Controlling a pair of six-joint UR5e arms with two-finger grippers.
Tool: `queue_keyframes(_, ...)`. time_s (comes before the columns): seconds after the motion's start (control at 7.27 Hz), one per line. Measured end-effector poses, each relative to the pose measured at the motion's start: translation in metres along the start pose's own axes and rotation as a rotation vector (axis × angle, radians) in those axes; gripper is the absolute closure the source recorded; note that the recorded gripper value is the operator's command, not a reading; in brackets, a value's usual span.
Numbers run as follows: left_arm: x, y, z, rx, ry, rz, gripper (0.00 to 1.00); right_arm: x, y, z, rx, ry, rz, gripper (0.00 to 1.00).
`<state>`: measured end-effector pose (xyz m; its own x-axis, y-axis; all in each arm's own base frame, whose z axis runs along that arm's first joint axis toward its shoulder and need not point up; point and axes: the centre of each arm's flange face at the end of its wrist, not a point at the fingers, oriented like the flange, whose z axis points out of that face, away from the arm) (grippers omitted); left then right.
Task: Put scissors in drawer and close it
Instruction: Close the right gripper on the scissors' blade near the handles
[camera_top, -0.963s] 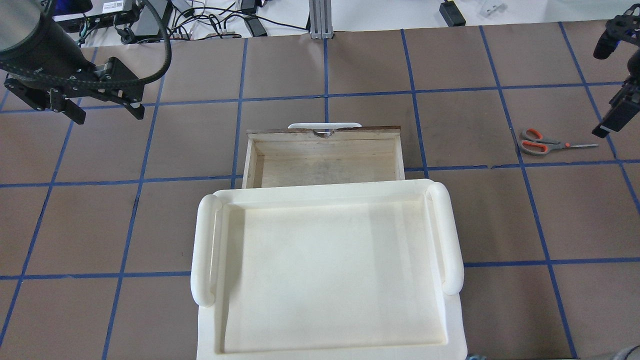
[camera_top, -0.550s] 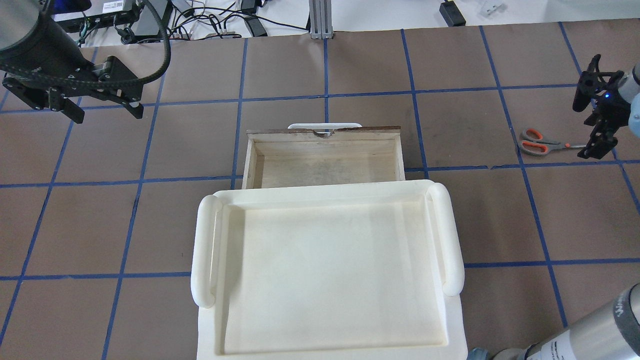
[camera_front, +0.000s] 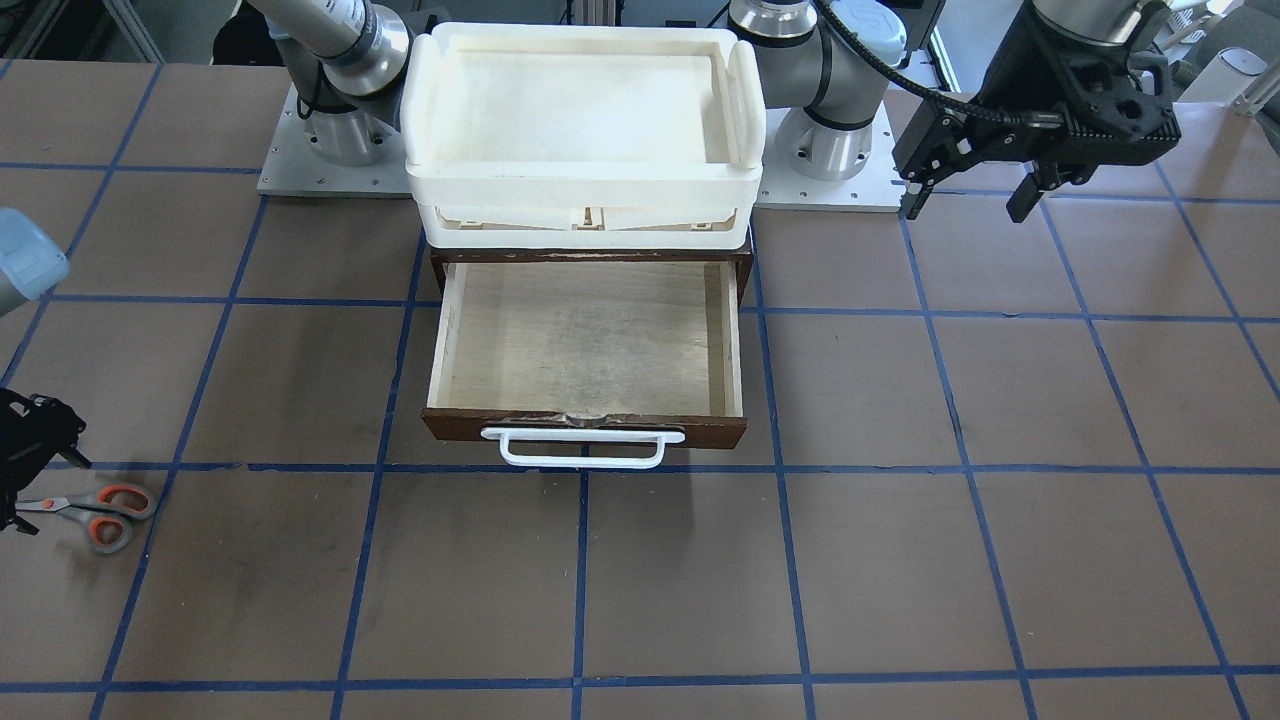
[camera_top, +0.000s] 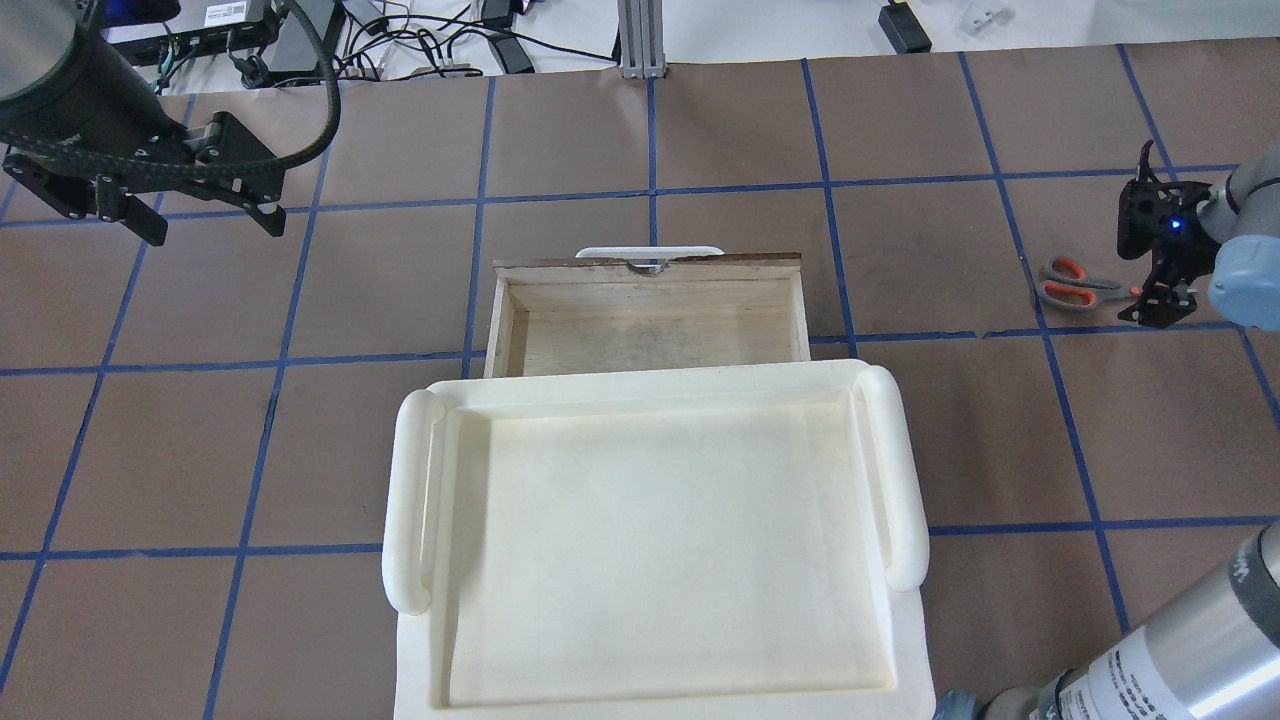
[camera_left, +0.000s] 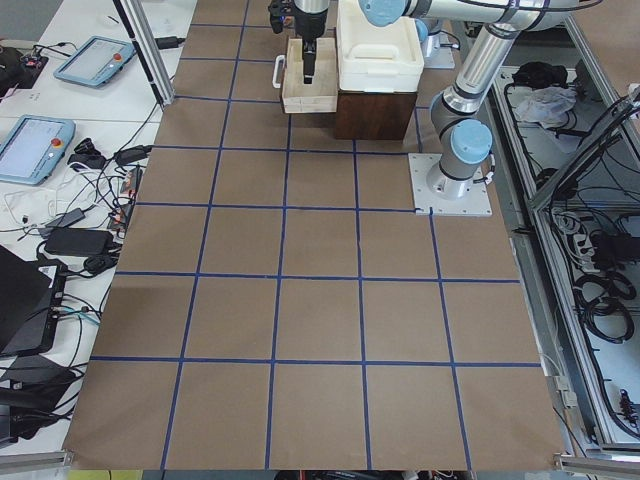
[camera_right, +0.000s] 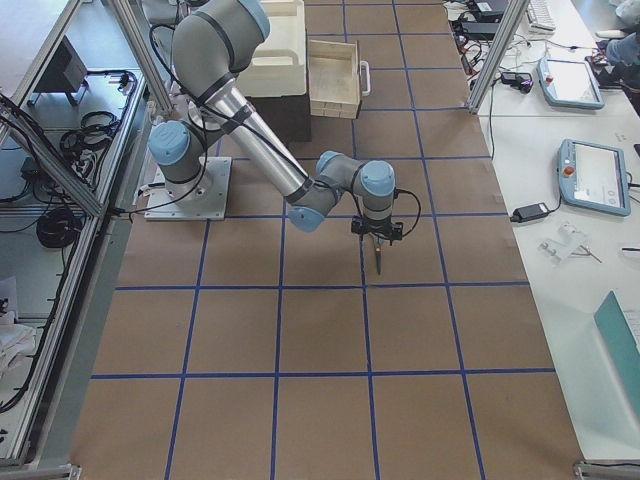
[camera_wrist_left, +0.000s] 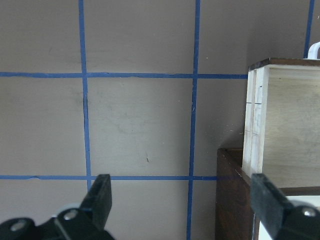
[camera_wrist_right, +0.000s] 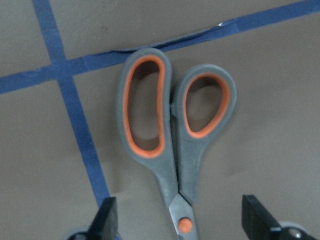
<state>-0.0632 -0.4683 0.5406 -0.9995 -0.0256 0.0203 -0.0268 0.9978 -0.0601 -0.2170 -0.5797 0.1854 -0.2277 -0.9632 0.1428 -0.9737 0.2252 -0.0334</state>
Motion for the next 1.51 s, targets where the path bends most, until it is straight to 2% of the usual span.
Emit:
queue_keyframes(0.41,0.0,0.002,-0.002,0.002,0.0,0.011,0.0,0.0,0.0,0.006,0.006,-0.01,-0.027,0.39)
queue_keyframes(1.1,-0.001,0.001,-0.002,0.005,0.004,0.007,0.0,-0.001,0.001,0.012,0.009,-0.017,-0.03,0.45)
queue_keyframes(1.38,-0.001,0.001,-0.002,0.009,0.004,0.008,0.0,-0.001,0.001,0.014,0.01,-0.022,-0.029,0.59)
queue_keyframes(1.51,-0.002,0.001,-0.002,0.009,0.003,0.008,0.0,-0.001,0.001,0.014,0.009,-0.02,-0.029,0.6)
